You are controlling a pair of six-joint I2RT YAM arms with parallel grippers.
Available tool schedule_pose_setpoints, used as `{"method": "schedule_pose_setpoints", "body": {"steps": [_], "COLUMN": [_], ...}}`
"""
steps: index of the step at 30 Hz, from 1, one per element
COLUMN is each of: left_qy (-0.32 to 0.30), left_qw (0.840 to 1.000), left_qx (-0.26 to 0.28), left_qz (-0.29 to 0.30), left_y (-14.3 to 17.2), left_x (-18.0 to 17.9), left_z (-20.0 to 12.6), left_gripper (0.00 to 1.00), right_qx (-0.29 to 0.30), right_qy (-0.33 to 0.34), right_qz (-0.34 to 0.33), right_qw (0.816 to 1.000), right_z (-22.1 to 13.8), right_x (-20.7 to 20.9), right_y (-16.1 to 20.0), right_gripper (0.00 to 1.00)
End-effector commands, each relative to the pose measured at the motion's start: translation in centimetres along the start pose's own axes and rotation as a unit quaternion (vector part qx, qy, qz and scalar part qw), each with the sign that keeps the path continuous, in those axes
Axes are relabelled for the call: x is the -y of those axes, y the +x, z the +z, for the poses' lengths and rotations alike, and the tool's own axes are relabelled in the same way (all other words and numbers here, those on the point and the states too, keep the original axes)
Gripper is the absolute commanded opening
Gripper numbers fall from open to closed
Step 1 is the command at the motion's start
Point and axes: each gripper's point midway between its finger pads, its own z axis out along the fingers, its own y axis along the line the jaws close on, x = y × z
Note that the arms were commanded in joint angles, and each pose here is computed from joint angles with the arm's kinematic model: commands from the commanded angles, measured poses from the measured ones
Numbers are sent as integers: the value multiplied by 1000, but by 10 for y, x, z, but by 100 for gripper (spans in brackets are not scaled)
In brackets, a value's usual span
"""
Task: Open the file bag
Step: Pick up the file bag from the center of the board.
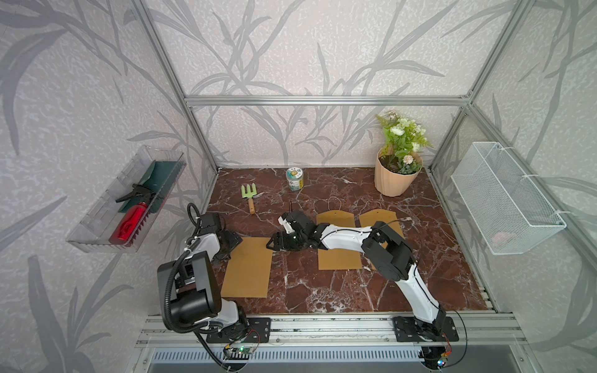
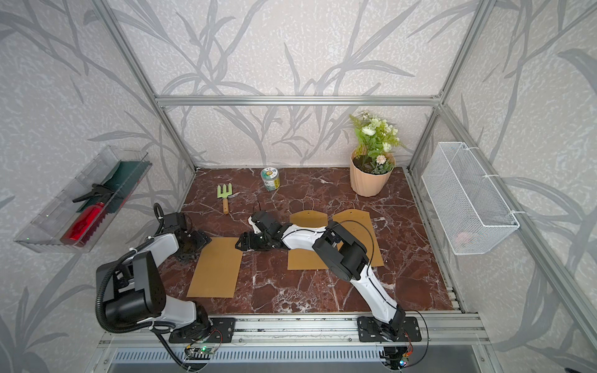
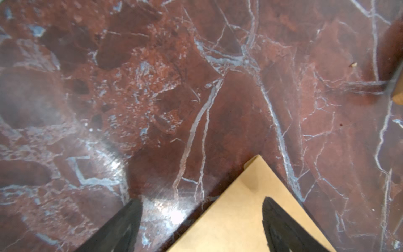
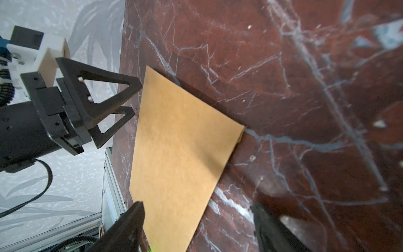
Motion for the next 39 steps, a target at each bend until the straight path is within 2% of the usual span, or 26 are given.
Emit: {"method": "schedule_pose_setpoints", "body": {"steps": [1, 16, 21, 30, 39], "left_qy": [6, 17, 23, 21, 26], "left_qw": [999, 998, 996, 996, 995], "left_qx": [-33, -63, -84, -87, -92], "left_qz": [1, 10, 13, 19, 23], "left_y": [11, 20, 26, 28, 29], "left_x": [0, 5, 8, 8, 11], "left_z": [5, 13, 20, 20, 21], "left_gripper": [86, 79, 74, 73, 66], "right_qx": [-17, -39, -40, -23, -25], "right_qy": [11, -12, -48, -116, -134], "right_qz": [10, 35, 44, 37, 34], "right_qw": [1000, 999, 997, 992, 990], "right_z": [8, 31, 39, 39, 38], "right_x": [2, -2, -9, -34, -41], "right_y": [11, 15, 12, 0, -1], "right_gripper": [79, 79, 79, 78, 76]}}
